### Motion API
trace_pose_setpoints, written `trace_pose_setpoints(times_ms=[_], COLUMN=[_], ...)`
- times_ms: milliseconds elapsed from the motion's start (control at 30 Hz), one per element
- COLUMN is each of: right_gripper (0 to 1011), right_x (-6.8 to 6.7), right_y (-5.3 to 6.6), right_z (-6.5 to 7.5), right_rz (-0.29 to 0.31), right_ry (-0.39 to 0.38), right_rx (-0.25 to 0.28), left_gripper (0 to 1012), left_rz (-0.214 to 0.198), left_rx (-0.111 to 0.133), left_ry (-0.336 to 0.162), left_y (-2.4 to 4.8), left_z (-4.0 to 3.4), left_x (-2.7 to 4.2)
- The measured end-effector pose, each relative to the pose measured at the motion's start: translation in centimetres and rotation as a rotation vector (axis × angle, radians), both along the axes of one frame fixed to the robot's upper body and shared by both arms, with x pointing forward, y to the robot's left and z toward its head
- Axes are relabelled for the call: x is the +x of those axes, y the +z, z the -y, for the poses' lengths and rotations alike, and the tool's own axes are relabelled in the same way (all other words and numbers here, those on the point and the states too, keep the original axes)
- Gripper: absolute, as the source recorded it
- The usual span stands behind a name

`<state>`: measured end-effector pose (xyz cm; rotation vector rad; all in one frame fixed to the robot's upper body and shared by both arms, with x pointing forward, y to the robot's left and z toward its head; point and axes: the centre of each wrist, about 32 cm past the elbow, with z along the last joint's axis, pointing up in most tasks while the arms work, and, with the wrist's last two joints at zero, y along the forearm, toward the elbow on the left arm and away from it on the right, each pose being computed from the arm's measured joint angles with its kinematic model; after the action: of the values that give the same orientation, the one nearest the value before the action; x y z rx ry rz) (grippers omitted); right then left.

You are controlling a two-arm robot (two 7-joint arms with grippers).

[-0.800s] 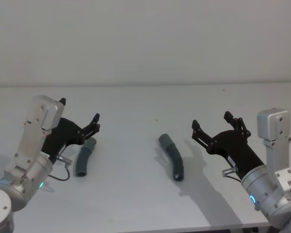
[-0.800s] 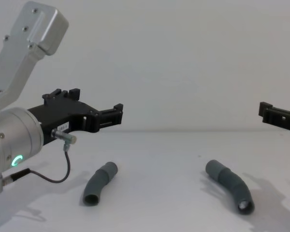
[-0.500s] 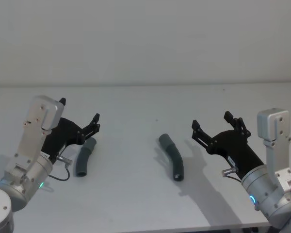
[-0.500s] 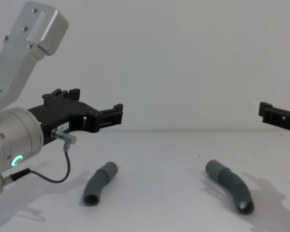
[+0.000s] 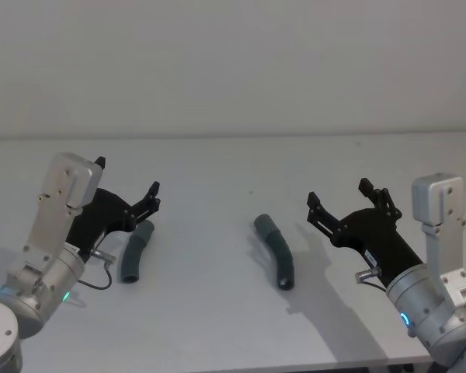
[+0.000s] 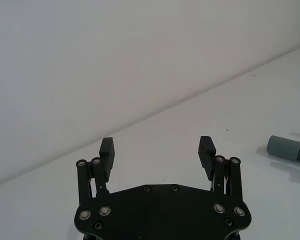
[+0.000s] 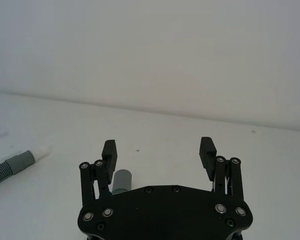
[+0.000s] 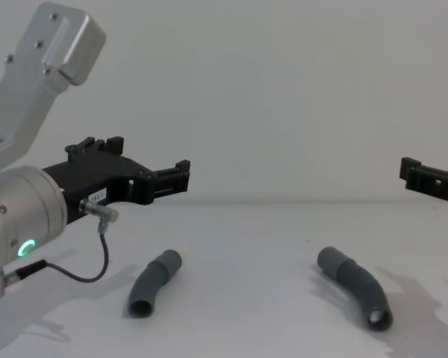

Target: Use both hands to pick up one end of the pipe from the table, align the ends, and insert them.

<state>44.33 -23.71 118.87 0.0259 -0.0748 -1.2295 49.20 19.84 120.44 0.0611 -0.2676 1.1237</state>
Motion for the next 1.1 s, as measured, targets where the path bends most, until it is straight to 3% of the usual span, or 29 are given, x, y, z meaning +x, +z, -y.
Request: trace_pose_setpoints(times_ms=[767,1100], right_gripper=[1004,1004], right_x=[0.0,0.6], right_y=[0.0,-0.2], right_z=[0.0,0.3], right_rz=[-0.001,-0.052], right_ry=[0.0,0.004], right_rx=[0.0,-0.021], left_gripper=[1001,1002], left_rz=[-0.004,-0.065], left_rx=[0.0,-0.001], left_ry=[0.001,0.026], left_y=[0.0,0.43], left_z=[0.09,1.21], left_x=[0.0,-0.27])
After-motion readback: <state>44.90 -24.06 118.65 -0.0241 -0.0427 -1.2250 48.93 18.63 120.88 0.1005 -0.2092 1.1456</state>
